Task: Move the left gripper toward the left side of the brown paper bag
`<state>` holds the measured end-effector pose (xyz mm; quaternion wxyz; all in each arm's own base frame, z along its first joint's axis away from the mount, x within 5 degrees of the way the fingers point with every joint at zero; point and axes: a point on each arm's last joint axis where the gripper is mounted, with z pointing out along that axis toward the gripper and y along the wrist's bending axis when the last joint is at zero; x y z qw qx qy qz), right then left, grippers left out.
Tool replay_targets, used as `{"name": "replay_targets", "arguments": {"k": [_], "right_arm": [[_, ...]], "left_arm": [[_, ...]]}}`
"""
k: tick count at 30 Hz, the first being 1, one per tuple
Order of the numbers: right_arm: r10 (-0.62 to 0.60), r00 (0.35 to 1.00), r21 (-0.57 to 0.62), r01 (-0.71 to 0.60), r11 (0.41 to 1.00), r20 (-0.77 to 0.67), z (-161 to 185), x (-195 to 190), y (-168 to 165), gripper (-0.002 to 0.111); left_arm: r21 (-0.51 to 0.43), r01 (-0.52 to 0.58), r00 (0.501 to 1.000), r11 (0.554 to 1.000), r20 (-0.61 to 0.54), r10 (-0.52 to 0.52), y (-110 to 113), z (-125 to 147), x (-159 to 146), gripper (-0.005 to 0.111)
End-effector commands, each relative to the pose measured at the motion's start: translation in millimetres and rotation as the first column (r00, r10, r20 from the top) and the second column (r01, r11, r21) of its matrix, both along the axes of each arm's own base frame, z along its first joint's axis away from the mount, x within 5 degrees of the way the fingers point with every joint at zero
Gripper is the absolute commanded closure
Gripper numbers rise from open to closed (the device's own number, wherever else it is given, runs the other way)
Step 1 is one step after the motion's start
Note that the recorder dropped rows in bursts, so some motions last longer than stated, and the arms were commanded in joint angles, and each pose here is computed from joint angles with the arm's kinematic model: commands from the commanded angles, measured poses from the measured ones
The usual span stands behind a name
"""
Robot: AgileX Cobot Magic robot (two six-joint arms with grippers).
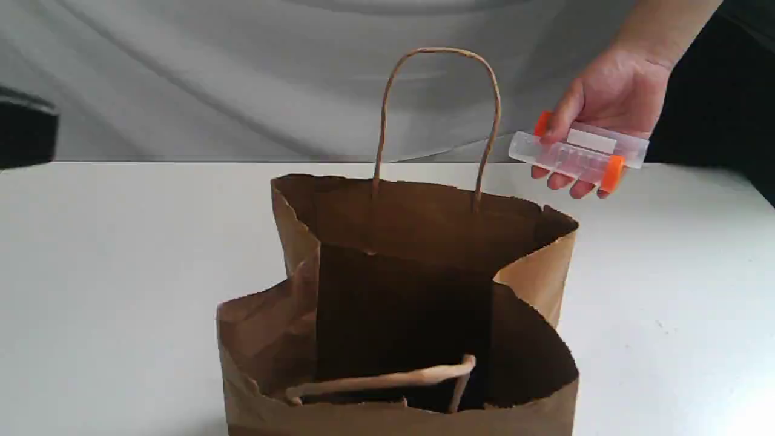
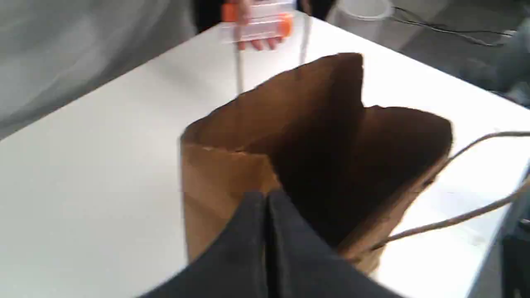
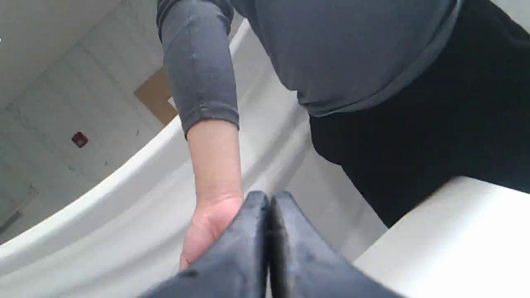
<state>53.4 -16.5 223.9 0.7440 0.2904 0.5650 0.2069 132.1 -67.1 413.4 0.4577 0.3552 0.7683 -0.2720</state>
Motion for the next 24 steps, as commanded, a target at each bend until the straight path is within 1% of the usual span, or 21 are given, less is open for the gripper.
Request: {"name": "replay_targets", "arguments": {"k": [1, 3, 5, 7, 10, 12, 16, 20, 24], "right_arm": [[0.048, 0.998, -0.025, -0.049, 0.998, -0.041, -4, 1, 5, 0.108], [0.075, 0.995, -0.063, -0.080, 0.995, -0.071, -6, 2, 8, 0.108], [0.094, 0.991, -0.098, -0.103, 0.990, -0.096, -8, 2, 11, 0.108], [0.111, 0.987, -0.110, -0.124, 0.986, -0.116, -9, 2, 12, 0.108], [0.115, 0.986, -0.109, -0.129, 0.986, -0.119, -10, 3, 13, 0.108], [0.115, 0.986, -0.109, -0.129, 0.986, -0.119, -10, 3, 13, 0.108], [0.115, 0.986, -0.109, -0.129, 0.986, -0.119, -10, 3, 13, 0.108], [0.117, 0.986, -0.109, -0.130, 0.985, -0.121, -10, 3, 13, 0.108], [0.117, 0.986, -0.109, -0.130, 0.985, -0.121, -10, 3, 13, 0.108]], "left_arm": [[-0.092, 0.091, 0.995, 0.992, -0.025, -0.094, -8, 4, 20, 0.106], [-0.100, 0.105, 0.992, 0.989, -0.060, -0.111, -11, -1, 30, 0.101], [-0.070, 0.129, 0.987, 0.989, -0.086, -0.135, -15, -8, 34, 0.093], [-0.037, 0.164, 0.979, 0.986, -0.115, -0.167, -22, -13, 33, 0.080], [-0.011, 0.239, 0.963, 0.971, -0.123, -0.239, -35, -15, 26, 0.057], [0.002, 0.297, 0.948, 0.955, -0.122, -0.294, -43, -15, 19, 0.050], [0.048, 0.379, 0.920, 0.924, -0.122, -0.372, -55, -18, 7, 0.051], [0.080, 0.413, 0.903, 0.907, -0.167, -0.396, -62, -22, 0, 0.051], [0.111, 0.448, 0.884, 0.887, -0.206, -0.421, -67, -33, -6, 0.051]]}}
